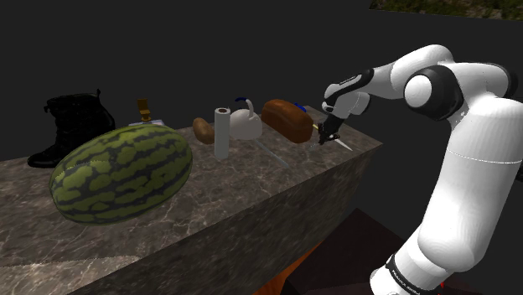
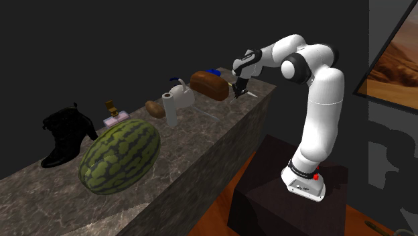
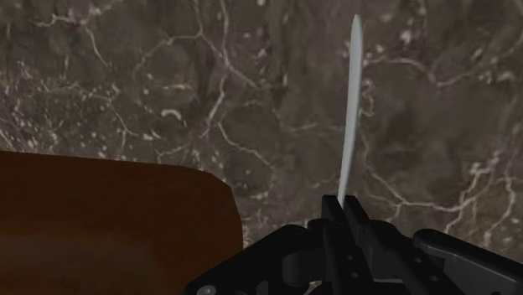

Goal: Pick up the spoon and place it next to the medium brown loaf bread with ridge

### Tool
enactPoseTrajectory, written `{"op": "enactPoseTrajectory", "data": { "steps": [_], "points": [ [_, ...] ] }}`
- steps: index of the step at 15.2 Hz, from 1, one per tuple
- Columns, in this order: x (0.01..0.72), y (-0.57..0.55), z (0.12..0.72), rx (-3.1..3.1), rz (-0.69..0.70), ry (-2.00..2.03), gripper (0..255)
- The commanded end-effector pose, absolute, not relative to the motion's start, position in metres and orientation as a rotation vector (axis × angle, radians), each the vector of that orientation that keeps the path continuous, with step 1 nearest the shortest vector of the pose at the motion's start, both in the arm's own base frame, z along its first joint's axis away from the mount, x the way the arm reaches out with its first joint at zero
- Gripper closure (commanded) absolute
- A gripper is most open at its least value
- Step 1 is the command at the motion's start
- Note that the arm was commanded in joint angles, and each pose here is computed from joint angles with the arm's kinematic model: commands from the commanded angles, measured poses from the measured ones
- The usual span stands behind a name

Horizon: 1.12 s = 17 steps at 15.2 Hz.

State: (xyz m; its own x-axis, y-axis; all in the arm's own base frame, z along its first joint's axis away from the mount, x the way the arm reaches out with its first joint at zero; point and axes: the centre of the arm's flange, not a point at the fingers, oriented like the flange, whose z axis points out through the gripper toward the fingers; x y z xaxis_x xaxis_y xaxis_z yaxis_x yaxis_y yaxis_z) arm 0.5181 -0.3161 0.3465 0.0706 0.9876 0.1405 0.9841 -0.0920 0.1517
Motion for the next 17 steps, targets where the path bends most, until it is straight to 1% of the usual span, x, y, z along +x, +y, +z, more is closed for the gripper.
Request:
{"op": "enactPoseTrajectory", "data": {
  "steps": [1, 4, 5, 10, 14, 17],
  "points": [
    [0.518, -0.315, 0.346, 2.287, 0.324, 2.108, 255],
    [0.518, -0.315, 0.346, 2.287, 0.324, 2.108, 255],
    [0.518, -0.315, 0.346, 2.287, 0.324, 2.108, 0],
    [0.518, -0.315, 0.346, 2.287, 0.324, 2.108, 0],
    [0.510, -0.322, 0.395, 2.287, 0.324, 2.108, 0],
    [0.510, -0.322, 0.395, 2.287, 0.324, 2.108, 0]
  ]
}}
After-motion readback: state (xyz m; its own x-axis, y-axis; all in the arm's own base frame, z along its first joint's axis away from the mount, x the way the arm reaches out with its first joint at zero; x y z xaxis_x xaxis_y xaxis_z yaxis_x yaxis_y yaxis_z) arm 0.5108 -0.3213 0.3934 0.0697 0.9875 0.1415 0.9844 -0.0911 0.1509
